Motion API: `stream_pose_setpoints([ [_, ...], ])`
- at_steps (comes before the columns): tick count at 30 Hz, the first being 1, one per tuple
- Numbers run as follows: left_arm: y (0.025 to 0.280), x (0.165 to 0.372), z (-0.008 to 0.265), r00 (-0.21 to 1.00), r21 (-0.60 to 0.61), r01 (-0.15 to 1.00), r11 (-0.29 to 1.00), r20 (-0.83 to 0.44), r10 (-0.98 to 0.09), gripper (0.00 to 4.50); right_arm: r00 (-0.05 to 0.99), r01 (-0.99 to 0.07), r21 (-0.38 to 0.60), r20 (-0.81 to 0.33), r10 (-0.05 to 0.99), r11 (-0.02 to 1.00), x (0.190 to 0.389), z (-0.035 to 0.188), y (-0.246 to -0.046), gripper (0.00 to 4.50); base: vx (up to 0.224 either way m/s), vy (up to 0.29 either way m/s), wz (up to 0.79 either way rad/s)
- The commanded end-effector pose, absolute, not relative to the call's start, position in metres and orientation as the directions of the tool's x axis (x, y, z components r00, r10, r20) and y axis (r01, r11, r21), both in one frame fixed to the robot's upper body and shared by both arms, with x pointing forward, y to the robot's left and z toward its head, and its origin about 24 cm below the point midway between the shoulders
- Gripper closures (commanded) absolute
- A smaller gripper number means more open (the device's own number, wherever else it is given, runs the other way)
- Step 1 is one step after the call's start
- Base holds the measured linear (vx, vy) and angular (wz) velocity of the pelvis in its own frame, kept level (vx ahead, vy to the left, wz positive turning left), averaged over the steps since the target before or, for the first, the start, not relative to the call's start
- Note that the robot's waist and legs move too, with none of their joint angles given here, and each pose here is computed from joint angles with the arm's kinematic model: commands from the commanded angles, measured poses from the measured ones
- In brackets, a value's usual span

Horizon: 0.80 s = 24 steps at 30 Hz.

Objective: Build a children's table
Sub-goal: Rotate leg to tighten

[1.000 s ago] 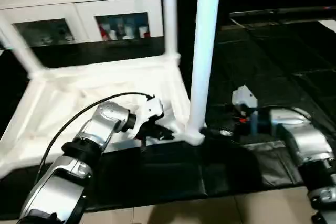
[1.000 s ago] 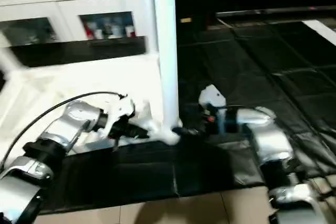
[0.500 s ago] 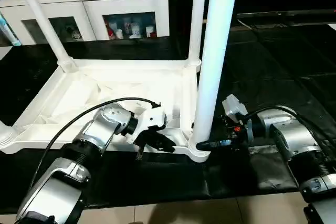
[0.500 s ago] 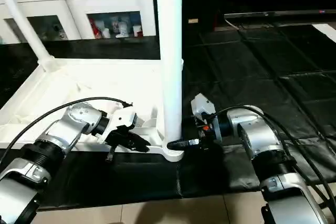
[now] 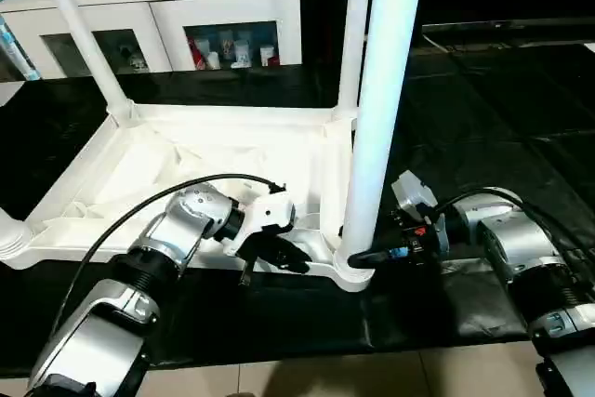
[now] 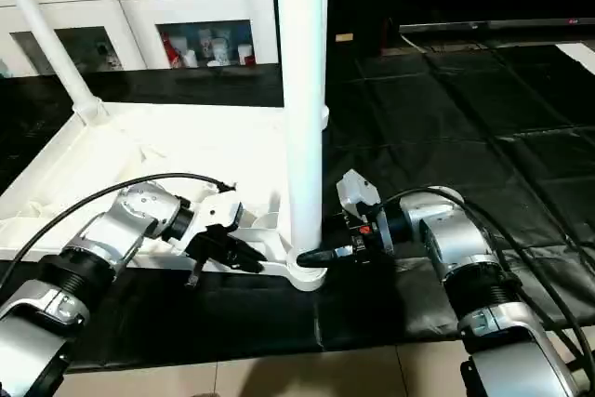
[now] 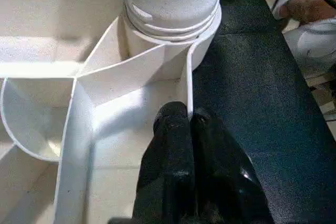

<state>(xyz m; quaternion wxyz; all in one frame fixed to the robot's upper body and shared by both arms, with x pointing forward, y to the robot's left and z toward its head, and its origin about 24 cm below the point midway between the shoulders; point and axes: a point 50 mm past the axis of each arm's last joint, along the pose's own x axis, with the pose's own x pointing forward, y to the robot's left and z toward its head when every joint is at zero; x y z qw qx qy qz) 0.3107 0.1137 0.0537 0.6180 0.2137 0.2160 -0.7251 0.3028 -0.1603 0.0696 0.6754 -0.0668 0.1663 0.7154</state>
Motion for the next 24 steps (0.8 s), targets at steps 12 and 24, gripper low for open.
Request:
stream_pose_setpoints([
  [12,0.101,0.320,0.055,-0.051,-0.073,0.997,-0.012,-0.568,-0.821,4.50,0.097,-0.966,0.200,-0.304,0.948,0.163,0.300,0.057,-0.131,2.56,0.000,0.000,0.00],
  [24,0.069,0.351,0.064,0.372,-0.023,0.900,0.435,-0.480,-0.795,4.50,0.641,-0.667,0.144,-0.390,0.661,0.731,0.330,0.040,-0.084,2.57,0.000,0.000,0.00],
])
